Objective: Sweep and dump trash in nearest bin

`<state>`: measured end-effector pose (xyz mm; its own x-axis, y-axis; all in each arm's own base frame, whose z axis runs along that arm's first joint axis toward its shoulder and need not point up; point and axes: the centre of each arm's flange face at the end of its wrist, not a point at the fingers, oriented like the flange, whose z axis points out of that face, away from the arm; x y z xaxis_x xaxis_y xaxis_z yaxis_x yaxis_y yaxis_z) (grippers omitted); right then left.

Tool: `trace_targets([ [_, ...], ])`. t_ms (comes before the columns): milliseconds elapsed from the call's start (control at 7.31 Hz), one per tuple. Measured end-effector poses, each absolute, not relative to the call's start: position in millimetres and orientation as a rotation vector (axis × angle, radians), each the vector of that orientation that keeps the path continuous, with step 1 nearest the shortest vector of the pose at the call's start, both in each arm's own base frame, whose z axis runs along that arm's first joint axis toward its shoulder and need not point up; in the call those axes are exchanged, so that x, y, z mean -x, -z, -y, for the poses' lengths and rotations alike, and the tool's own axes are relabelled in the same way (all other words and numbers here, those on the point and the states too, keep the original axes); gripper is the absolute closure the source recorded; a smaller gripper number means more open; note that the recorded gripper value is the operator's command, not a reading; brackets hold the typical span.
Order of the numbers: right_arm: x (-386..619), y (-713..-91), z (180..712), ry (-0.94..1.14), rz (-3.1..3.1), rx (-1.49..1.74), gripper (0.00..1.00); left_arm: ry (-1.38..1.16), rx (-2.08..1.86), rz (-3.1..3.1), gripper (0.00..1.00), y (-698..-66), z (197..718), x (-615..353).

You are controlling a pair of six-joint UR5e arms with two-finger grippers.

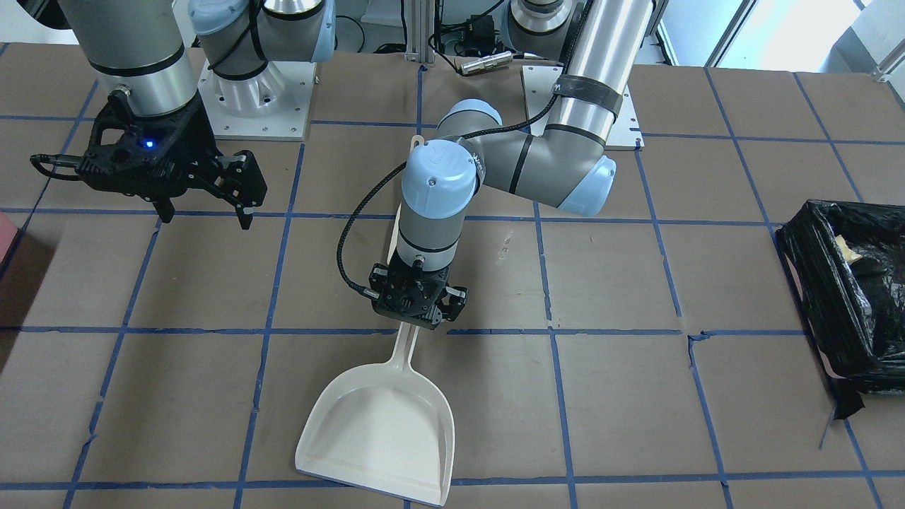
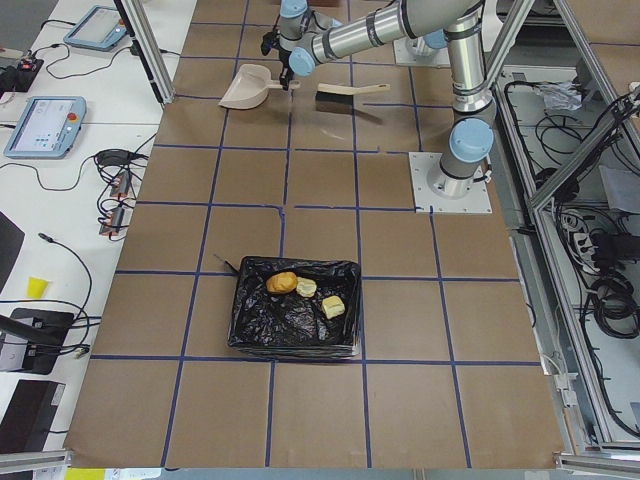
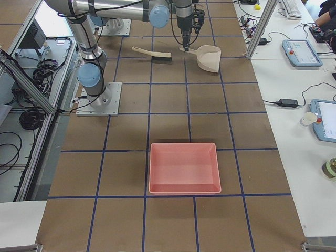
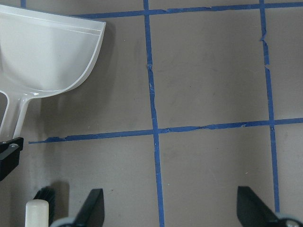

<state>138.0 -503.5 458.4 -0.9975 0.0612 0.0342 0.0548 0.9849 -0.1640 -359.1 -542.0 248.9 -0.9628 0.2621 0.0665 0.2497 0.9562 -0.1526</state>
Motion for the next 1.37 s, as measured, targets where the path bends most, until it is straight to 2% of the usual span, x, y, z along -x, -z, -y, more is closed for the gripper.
trace_targets([
  [274,-138.2,-458.4,503.4,-0.254,3.091,0.09,0.0,-0.256,0.36,3.024,0.0,-281.1,543.3,342.9],
  [684,-138.1,-458.4,503.5,-0.254,3.091,0.09,0.0,-0.156,0.176,3.072,0.0,-354.2,540.3,256.3],
  [1368,-137.7,-457.6,503.3,-0.249,3.092,0.092,0.0,-0.035,-0.04,3.101,0.0,-479.8,471.3,168.4],
])
